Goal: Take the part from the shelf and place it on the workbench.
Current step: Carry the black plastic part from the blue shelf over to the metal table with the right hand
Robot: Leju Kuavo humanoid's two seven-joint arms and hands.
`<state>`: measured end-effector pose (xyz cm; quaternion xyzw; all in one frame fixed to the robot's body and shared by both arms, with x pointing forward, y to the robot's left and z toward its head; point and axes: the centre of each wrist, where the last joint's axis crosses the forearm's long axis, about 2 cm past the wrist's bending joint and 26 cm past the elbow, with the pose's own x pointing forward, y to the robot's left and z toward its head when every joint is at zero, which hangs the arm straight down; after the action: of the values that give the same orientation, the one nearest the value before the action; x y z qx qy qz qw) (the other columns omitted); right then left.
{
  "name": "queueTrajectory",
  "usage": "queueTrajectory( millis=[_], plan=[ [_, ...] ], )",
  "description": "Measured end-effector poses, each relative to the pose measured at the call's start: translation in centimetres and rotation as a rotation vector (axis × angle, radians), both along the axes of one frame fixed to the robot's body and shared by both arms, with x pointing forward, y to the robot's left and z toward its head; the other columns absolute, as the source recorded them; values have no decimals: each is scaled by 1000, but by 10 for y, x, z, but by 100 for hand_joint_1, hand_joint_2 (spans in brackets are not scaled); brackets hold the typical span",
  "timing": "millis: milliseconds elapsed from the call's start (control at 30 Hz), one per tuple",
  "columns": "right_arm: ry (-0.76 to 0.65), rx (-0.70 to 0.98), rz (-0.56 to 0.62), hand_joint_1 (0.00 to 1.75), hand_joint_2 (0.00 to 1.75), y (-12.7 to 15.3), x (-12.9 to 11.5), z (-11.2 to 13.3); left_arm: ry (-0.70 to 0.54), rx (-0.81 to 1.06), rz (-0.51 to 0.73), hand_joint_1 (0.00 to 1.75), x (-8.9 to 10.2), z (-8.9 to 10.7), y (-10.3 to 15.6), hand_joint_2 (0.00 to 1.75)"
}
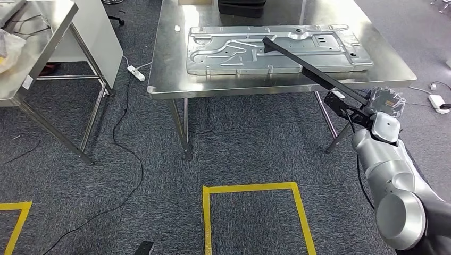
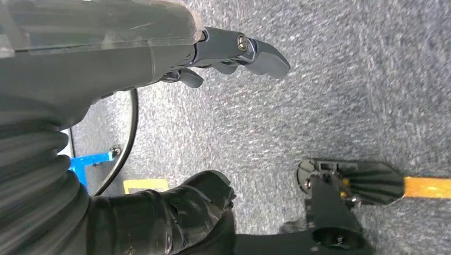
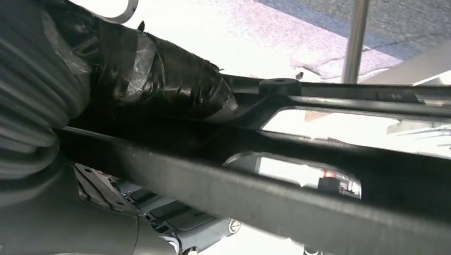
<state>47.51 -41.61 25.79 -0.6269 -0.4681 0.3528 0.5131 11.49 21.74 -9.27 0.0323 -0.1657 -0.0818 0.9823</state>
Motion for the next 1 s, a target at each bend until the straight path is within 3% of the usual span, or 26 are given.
queueTrajectory(
  millis=[1000],
  plan=[
    [-13,13,32,175,175,17,1,-8,3,-36,26,0,-6,-2,2,175]
  ],
)
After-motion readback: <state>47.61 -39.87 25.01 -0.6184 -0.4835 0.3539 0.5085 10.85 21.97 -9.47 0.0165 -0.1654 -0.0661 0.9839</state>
